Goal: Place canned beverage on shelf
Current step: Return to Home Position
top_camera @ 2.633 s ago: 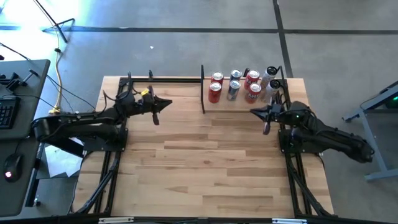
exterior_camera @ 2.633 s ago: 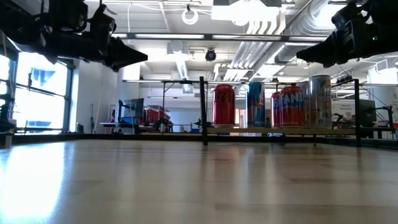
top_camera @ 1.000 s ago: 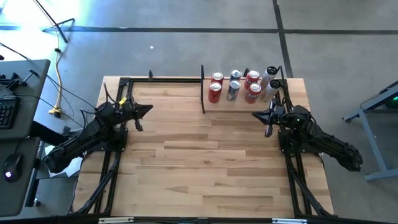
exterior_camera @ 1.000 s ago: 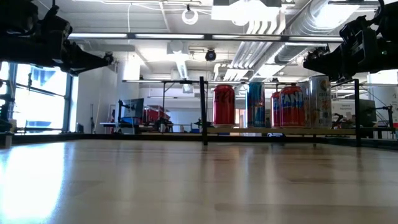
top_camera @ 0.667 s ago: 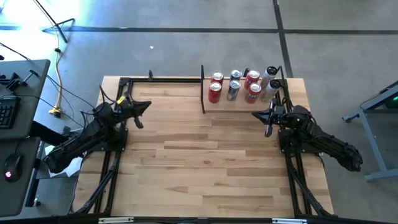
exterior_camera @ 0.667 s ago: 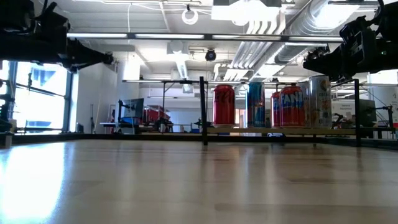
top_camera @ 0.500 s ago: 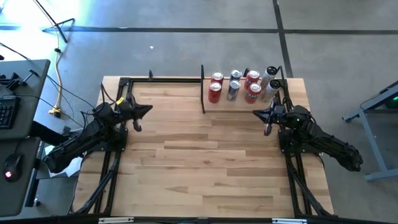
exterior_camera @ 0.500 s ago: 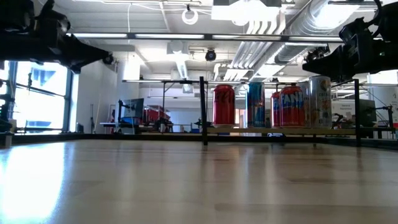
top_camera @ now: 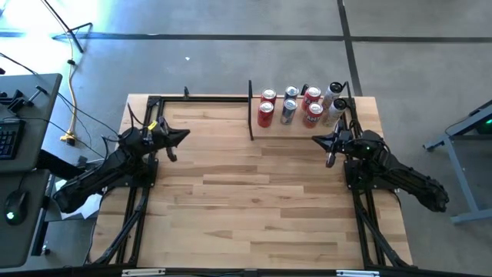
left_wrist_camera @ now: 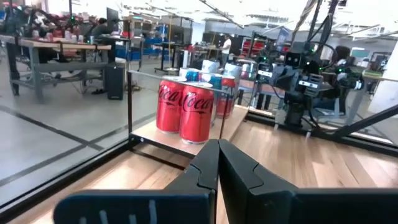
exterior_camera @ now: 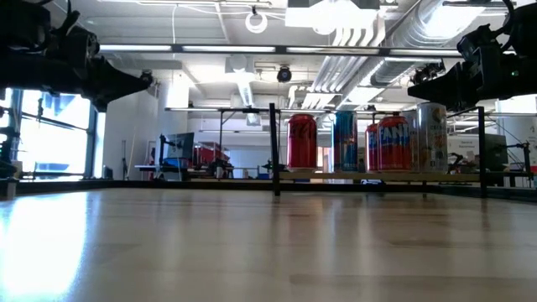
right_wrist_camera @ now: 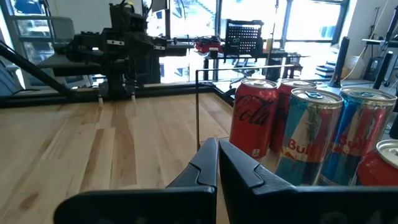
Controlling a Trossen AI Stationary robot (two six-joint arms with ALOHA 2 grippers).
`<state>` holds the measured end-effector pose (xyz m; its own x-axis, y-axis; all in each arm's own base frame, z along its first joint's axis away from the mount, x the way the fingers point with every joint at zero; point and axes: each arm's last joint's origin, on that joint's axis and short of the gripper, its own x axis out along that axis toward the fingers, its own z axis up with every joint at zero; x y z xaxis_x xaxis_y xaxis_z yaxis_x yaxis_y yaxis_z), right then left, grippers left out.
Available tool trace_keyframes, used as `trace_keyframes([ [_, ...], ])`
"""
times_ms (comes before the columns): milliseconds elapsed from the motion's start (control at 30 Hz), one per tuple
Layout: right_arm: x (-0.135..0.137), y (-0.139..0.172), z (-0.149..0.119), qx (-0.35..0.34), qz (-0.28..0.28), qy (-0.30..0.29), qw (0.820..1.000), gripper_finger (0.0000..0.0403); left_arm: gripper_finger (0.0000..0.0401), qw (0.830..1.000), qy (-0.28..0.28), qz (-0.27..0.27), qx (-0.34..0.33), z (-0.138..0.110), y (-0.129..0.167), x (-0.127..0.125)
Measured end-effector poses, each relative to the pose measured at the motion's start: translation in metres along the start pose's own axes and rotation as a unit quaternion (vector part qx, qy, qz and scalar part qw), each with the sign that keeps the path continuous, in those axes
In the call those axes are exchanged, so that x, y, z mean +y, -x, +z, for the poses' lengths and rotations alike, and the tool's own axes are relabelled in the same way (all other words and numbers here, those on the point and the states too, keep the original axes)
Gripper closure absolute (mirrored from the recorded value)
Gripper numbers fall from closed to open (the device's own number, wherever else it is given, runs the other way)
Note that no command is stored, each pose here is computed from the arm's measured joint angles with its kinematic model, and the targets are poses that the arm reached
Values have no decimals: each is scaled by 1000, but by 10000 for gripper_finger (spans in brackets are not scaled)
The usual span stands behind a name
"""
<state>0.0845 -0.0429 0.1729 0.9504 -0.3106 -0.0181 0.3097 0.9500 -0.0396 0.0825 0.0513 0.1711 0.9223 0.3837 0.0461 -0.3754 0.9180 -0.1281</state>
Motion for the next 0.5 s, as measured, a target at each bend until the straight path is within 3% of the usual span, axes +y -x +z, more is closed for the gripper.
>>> trace_keyframes([
  [500, 0, 0, 0, 0, 0, 0, 1000, 403, 401, 1000, 0, 5, 3, 0, -1, 0],
])
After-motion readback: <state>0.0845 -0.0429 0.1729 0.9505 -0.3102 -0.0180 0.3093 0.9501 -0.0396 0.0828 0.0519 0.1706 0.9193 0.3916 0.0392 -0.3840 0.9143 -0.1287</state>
